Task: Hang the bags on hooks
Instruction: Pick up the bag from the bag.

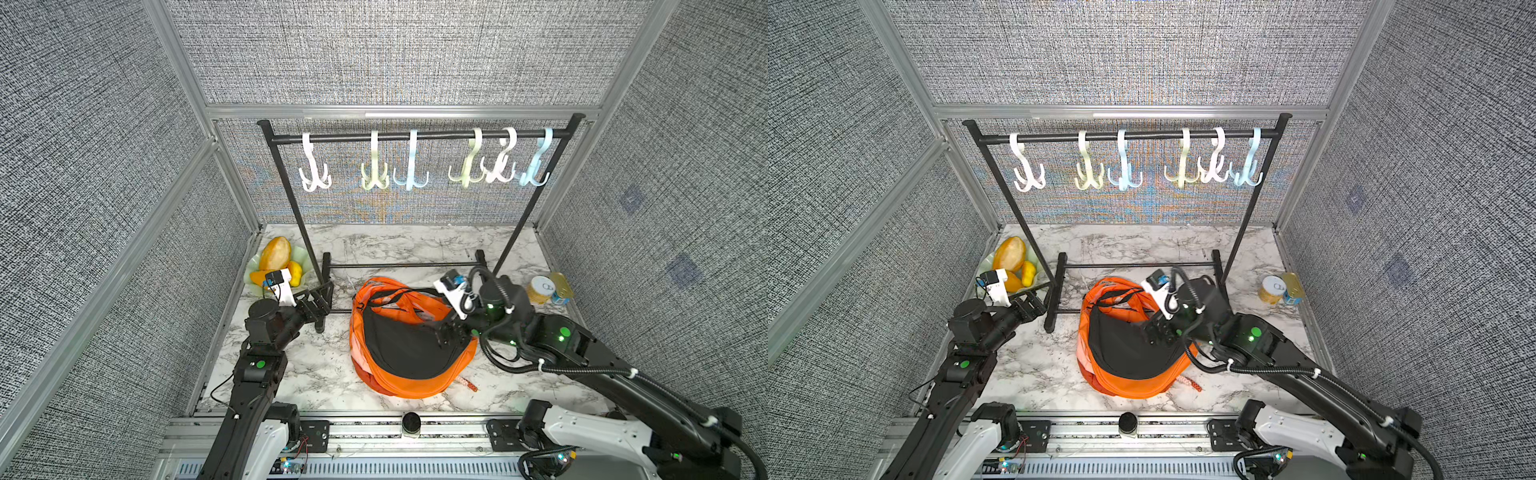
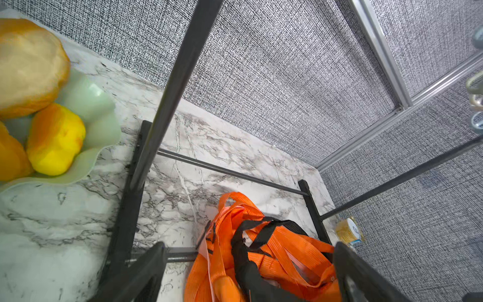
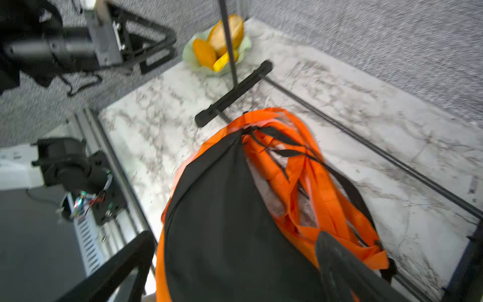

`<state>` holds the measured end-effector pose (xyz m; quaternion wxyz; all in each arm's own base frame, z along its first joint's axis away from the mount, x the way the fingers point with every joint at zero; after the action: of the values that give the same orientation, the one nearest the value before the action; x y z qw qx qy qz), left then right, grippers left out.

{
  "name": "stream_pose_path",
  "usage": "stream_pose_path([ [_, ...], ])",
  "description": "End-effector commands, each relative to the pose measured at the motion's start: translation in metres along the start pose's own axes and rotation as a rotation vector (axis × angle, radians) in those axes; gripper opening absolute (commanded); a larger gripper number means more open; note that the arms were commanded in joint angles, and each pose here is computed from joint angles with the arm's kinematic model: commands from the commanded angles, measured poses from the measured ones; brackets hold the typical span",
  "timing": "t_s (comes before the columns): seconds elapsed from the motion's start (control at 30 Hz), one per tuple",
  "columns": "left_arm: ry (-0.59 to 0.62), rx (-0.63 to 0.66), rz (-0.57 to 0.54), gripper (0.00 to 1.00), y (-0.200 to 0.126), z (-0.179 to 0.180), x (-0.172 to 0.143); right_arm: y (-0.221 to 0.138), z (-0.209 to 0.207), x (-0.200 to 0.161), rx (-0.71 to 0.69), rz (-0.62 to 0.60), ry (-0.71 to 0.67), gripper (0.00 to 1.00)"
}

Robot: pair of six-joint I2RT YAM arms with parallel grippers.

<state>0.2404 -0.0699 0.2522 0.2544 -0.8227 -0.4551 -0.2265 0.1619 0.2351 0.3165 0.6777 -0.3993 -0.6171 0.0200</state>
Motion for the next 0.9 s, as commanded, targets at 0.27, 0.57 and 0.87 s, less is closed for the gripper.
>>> stream_pose_path([
  [0.27, -0.013, -0.063, 0.095, 0.99, -0.017, -0.019, -0.01, 0.037, 0.073, -0.034, 0.09, 0.476, -0.205, 0.99],
  [0.57, -0.007, -0.084, 0.128, 0.99, -0.018, -0.03, -0.006, 0.074, 0.086, -0.063, 0.069, 0.629, -0.26, 0.94],
  [0.87, -0.099, -0.103, 0.151, 0.99, -0.025, -0.032, -0.012, 0.1, 0.081, -0.104, 0.033, 0.696, -0.355, 0.65],
])
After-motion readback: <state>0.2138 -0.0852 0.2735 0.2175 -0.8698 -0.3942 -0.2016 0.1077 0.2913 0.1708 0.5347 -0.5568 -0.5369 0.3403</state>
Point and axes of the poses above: each gripper's point midway between its finger pads, its own y axis out along the fingers, its own z axis along the line the jaws close on, x = y × z, the point moved 5 cm from there along -y, back along the fingers, and after that the axes turned 12 degrees about -y, right-handed, at the moved point
